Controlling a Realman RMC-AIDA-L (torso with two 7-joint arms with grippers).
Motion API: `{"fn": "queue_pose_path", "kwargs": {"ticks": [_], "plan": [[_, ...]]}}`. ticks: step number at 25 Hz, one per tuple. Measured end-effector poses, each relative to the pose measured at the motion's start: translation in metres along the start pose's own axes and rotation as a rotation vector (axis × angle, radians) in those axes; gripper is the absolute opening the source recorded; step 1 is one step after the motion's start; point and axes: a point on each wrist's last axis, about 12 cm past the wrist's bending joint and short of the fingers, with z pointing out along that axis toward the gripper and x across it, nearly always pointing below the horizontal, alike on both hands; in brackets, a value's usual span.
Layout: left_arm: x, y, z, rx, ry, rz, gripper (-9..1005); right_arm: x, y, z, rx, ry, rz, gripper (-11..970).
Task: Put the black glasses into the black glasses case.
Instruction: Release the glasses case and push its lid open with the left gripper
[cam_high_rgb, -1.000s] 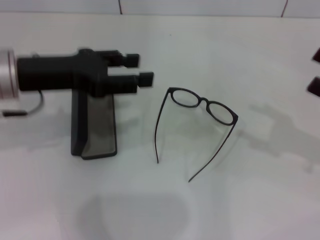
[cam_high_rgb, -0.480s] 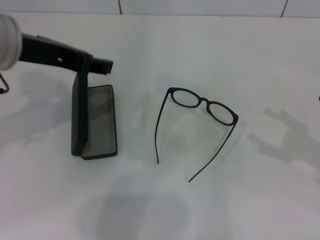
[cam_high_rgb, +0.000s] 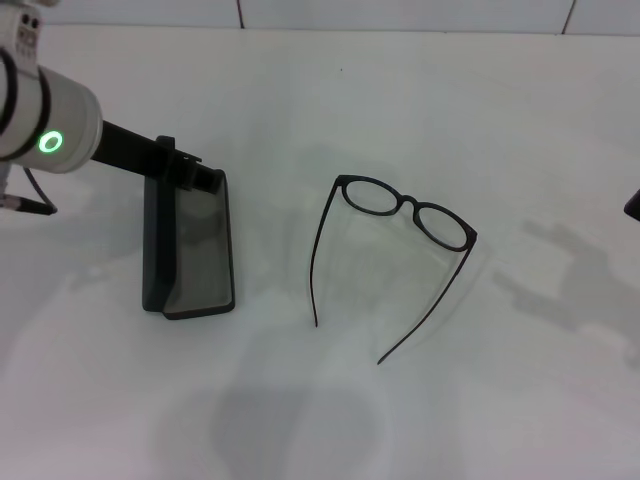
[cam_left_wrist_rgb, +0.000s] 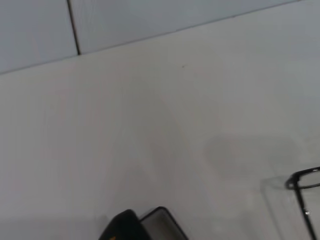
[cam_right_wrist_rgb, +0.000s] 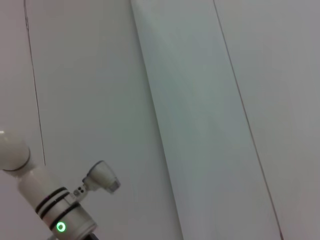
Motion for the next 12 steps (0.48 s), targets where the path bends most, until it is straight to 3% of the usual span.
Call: {"fn": "queue_pose_path", "kwargs": {"ticks": [12], "plan": [[0.005, 0.008, 0.021, -0.108, 0.099, 0.007, 530, 0.002, 0.002, -0.002, 0.010, -0.006, 0.004, 858]]}}
